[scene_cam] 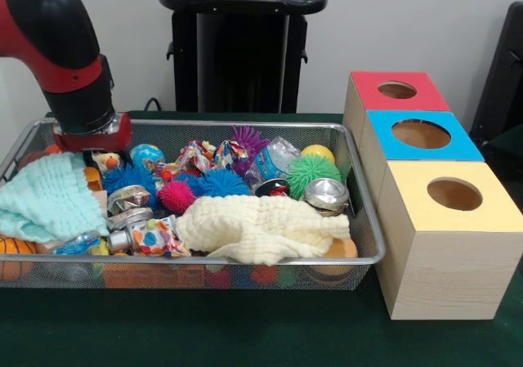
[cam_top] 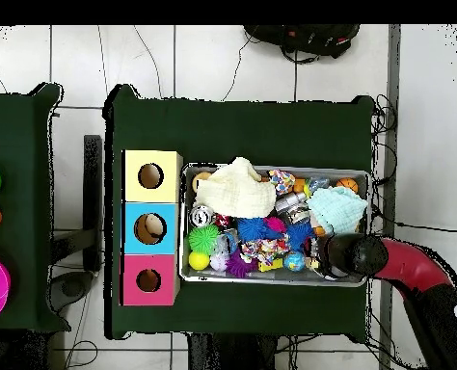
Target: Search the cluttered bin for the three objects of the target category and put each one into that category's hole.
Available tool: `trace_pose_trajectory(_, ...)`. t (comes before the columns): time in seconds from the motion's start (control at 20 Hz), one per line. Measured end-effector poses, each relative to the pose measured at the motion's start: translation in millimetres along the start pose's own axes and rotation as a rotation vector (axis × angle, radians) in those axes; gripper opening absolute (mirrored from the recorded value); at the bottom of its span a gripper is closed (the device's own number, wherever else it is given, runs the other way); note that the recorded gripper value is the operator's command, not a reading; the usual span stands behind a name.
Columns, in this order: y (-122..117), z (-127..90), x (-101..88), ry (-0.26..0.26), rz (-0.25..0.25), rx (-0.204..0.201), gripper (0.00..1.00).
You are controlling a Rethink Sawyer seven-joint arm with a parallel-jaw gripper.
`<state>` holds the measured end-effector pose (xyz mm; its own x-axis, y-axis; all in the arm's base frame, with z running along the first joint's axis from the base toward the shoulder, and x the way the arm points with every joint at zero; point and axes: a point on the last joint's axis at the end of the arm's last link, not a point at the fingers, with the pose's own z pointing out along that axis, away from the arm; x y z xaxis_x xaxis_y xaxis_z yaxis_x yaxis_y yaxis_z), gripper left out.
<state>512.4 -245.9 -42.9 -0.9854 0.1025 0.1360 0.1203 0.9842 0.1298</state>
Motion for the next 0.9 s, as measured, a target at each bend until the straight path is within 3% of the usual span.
trace_pose_trajectory(0.3, 0, -8, 0.4, 0.026, -0.067, 0.013, 1.0)
trace_pose_trajectory(0.55, -6, -24, 7.3, 0.097, -0.135, 0.028, 1.0)
trace_pose_trajectory(0.85, -10, -34, 9.9, 0.125, -0.178, 0.033, 1.0)
trace_pose_trajectory(0.9, -12, -35, 10.2, 0.124, -0.18, 0.035, 0.0)
